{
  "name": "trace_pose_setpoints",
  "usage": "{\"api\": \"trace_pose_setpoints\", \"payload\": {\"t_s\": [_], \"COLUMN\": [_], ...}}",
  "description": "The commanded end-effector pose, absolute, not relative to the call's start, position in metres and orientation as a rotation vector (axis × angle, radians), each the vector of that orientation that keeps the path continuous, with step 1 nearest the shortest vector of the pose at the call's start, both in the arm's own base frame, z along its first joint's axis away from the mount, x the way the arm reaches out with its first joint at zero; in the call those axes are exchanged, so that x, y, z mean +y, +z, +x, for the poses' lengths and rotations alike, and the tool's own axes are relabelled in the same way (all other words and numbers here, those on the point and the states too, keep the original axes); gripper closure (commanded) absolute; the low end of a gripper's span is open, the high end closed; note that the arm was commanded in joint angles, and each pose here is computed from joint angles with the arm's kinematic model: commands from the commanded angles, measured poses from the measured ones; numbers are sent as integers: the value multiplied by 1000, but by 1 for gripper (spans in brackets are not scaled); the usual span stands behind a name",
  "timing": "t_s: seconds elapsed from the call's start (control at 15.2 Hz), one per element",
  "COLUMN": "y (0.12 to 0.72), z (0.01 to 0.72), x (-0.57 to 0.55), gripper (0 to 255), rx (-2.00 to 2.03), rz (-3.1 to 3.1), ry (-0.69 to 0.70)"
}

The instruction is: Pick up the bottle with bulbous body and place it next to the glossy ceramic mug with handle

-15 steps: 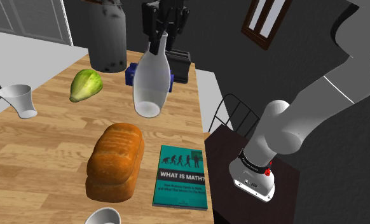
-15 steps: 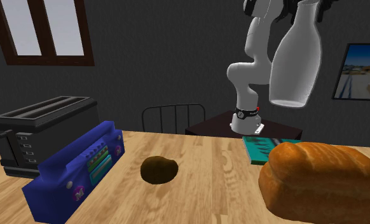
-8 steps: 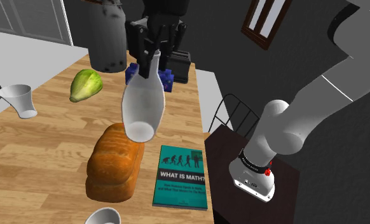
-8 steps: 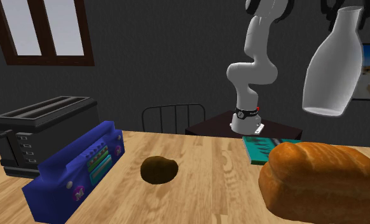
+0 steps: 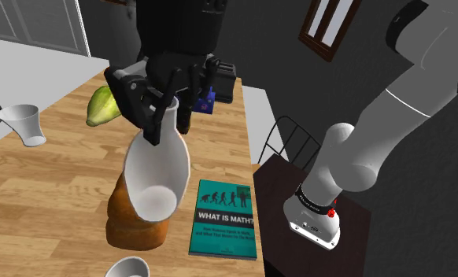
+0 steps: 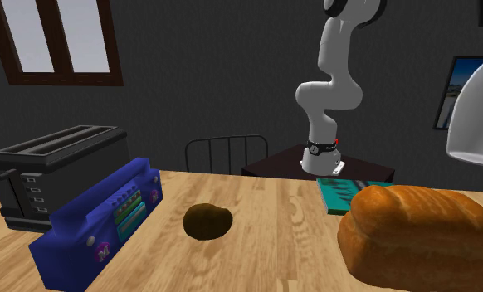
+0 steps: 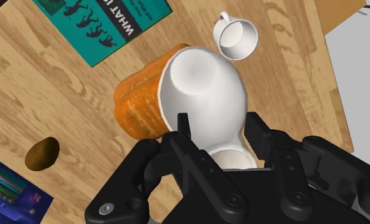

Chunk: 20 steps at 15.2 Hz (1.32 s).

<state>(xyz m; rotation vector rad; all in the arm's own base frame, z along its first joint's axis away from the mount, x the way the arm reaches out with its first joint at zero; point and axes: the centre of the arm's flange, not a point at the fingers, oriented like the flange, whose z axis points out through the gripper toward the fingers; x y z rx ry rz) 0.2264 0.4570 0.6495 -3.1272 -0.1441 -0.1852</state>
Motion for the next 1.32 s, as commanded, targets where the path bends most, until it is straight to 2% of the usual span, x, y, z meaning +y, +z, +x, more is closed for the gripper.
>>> {"api": "trace_pose_setpoints", "payload": {"t_s": [0.0, 1.25], "y": [647, 602], "z": [209, 69], "x": [478, 689], "gripper": [255, 255], "rx": [-141, -141], "rz": [-3126, -3126], "ry": [-187, -187]}}
